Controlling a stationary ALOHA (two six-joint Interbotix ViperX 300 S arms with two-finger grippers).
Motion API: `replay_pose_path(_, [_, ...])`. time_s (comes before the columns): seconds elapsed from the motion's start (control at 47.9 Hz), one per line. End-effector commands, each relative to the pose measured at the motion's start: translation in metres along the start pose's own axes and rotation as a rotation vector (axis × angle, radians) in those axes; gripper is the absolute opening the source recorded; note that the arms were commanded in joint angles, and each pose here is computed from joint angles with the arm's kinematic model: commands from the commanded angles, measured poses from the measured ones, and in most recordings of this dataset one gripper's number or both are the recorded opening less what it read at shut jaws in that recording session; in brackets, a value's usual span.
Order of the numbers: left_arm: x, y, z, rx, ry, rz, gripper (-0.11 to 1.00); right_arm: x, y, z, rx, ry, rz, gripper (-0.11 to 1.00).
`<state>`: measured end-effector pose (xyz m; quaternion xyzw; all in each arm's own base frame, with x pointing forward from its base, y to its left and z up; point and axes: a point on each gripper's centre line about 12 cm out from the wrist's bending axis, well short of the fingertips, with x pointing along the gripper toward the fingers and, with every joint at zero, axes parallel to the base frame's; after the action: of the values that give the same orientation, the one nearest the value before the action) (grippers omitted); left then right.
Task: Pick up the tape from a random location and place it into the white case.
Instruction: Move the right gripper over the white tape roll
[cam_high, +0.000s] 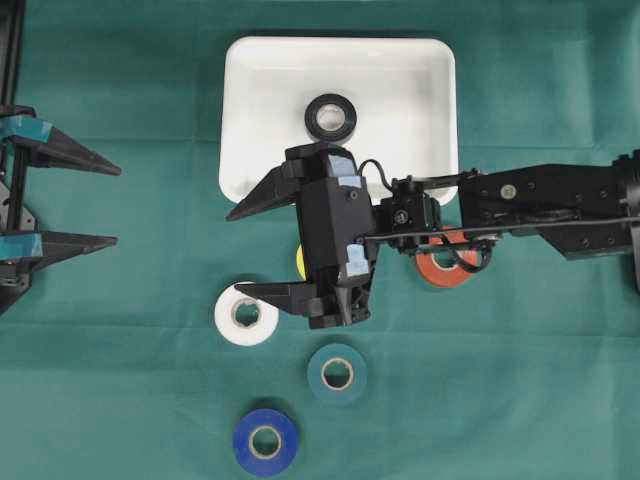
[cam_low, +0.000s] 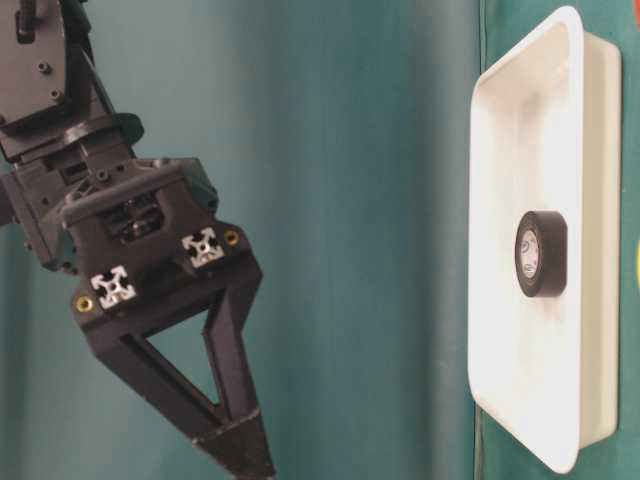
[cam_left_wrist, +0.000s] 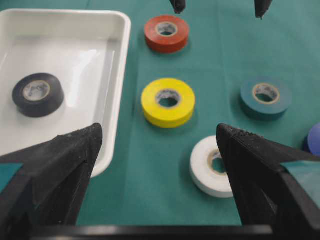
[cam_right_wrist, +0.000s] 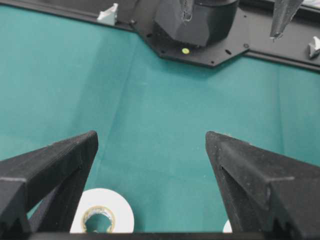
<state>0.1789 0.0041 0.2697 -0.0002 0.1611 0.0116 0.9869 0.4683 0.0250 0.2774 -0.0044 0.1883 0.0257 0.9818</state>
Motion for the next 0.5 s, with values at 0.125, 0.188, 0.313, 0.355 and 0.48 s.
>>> replay_pose_path(0.125, [0.001,0.001,0.005,-0.002,-0.012,0.002,0.95,0.004,0.001,0.004,0.020,0.025,0.001,0.91])
replay_pose_path(0.188, [0.001,0.001,0.006,-0.002,-0.014,0.002,0.95,0.008,0.001,-0.001,0.033,0.066,-0.001,0.91])
replay_pose_path(0.313, [0.001,0.001,0.005,-0.002,-0.012,0.002,0.95,0.018,0.001,-0.009,0.055,0.169,-0.007,0.91])
replay_pose_path(0.355, [0.001,0.001,0.005,-0.002,-0.012,0.002,0.95,0.021,0.003,-0.012,0.061,0.207,-0.007,0.91])
replay_pose_path(0.48, [0.001,0.001,0.005,-0.002,-0.012,0.002,0.95,0.029,0.005,-0.017,0.060,0.305,-0.011,0.91])
